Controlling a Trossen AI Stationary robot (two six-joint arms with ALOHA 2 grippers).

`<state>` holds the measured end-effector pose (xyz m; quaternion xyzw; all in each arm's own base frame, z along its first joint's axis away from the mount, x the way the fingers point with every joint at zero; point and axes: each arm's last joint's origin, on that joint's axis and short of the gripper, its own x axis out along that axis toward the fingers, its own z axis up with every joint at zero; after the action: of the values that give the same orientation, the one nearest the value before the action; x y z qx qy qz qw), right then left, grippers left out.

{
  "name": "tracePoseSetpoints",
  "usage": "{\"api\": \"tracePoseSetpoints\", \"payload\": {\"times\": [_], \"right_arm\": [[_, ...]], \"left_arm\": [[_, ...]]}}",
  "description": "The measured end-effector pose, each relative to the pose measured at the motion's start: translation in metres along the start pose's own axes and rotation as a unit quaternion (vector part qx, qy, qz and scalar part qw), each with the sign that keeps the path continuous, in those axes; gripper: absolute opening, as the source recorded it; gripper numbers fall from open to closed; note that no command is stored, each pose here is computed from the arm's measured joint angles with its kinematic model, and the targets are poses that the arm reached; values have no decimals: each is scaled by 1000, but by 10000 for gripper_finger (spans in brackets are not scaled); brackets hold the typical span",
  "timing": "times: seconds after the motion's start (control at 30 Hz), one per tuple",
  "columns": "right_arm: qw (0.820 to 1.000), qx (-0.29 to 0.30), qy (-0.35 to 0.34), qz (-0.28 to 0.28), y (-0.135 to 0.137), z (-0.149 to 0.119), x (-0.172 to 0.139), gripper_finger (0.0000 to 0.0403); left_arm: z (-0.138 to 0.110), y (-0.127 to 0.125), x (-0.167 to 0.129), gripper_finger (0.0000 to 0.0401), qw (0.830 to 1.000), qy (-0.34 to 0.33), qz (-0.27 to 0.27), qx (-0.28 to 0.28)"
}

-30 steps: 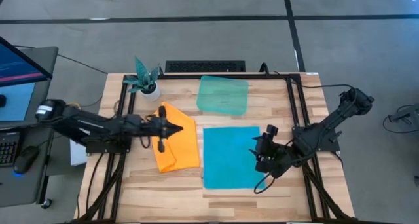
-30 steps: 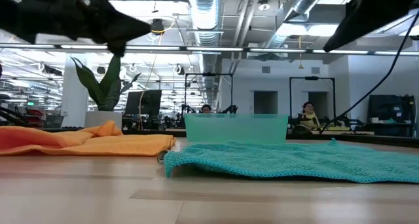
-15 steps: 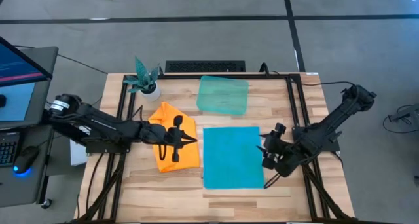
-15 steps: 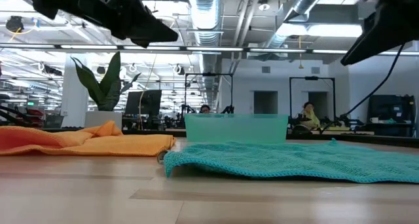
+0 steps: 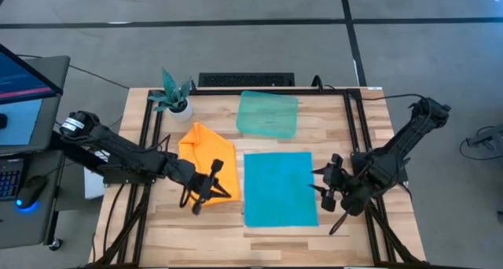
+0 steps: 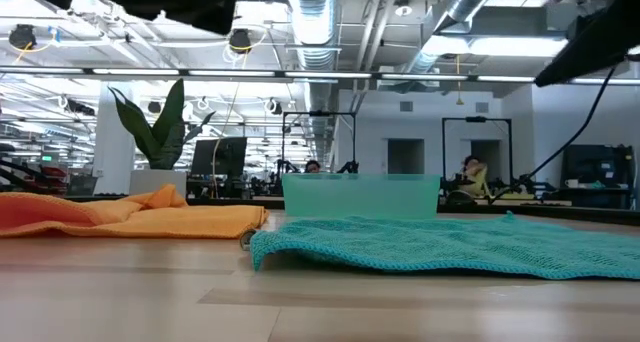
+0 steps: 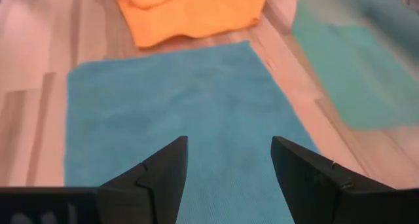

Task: Roll microfiber towels into tight, uniform cylinder then place into a basket
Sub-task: Fold the blue microfiber towel

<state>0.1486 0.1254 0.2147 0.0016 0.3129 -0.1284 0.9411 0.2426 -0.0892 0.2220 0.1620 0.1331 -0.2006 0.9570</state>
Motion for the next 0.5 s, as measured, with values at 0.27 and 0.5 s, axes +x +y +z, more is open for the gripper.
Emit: {"api": "tracePoseSetpoints", "payload": {"times": [0.27,0.5], "right_arm": [[999,-26,-32,15,3,11,4,244],[999,-22,-23,17,1,13,7,244]], "left_arm": [[6,-8,0,7,999,-28,-32,19],[6,-8,0,45,999,-27,-33,-2]]}}
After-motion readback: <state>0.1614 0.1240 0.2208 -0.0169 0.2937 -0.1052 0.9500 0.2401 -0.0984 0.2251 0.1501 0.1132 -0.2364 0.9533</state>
